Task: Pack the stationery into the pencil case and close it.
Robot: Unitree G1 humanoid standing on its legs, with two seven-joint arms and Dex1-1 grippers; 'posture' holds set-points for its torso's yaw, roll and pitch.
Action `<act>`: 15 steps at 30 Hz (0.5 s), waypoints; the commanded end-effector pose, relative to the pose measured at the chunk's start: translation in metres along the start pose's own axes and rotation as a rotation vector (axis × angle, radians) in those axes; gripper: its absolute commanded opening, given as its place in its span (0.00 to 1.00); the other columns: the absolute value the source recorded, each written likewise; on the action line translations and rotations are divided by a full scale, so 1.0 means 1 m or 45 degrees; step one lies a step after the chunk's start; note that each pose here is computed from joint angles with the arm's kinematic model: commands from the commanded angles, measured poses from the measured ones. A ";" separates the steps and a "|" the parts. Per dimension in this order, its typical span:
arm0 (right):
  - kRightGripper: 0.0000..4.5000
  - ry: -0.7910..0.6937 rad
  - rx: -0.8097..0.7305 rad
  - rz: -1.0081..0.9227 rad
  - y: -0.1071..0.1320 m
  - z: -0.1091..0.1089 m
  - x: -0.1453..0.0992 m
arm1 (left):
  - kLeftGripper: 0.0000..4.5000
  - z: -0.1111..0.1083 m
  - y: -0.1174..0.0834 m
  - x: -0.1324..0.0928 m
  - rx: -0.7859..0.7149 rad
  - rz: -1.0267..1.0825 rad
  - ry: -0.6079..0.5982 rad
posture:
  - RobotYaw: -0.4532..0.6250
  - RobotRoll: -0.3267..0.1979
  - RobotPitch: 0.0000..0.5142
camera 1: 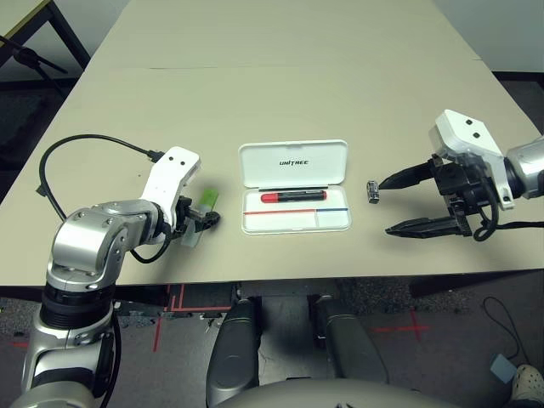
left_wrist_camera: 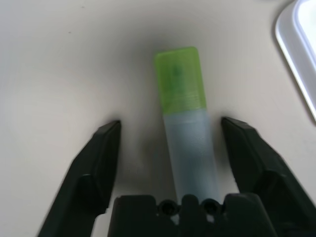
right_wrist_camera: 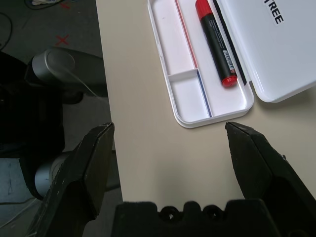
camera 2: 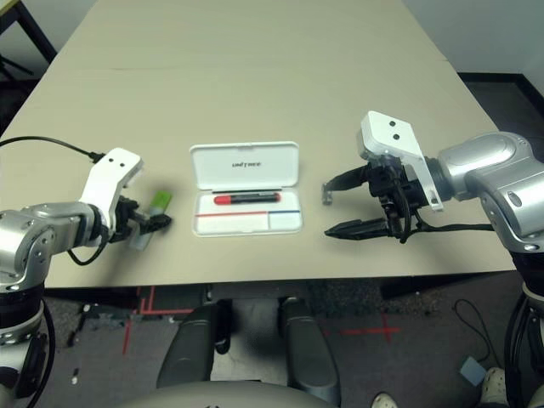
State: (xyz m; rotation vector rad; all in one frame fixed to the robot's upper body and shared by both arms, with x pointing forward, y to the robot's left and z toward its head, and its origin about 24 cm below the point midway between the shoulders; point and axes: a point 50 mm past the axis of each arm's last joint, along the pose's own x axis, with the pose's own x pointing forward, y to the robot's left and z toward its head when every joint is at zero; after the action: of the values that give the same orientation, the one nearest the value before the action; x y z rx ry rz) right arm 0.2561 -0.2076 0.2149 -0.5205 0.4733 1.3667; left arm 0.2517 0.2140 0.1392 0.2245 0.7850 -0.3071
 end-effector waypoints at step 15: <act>1.00 0.000 -0.033 -0.007 -0.003 0.000 0.005 | 0.24 0.001 -0.008 -0.017 0.503 -0.199 0.053 | 0.46 0.62 0.40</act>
State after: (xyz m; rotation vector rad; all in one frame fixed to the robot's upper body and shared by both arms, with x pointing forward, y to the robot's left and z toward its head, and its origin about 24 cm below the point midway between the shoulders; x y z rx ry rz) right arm 0.2593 -0.2074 0.2148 -0.5323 0.4510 1.3546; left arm 0.2419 0.2173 0.1528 0.5051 0.7985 -0.5086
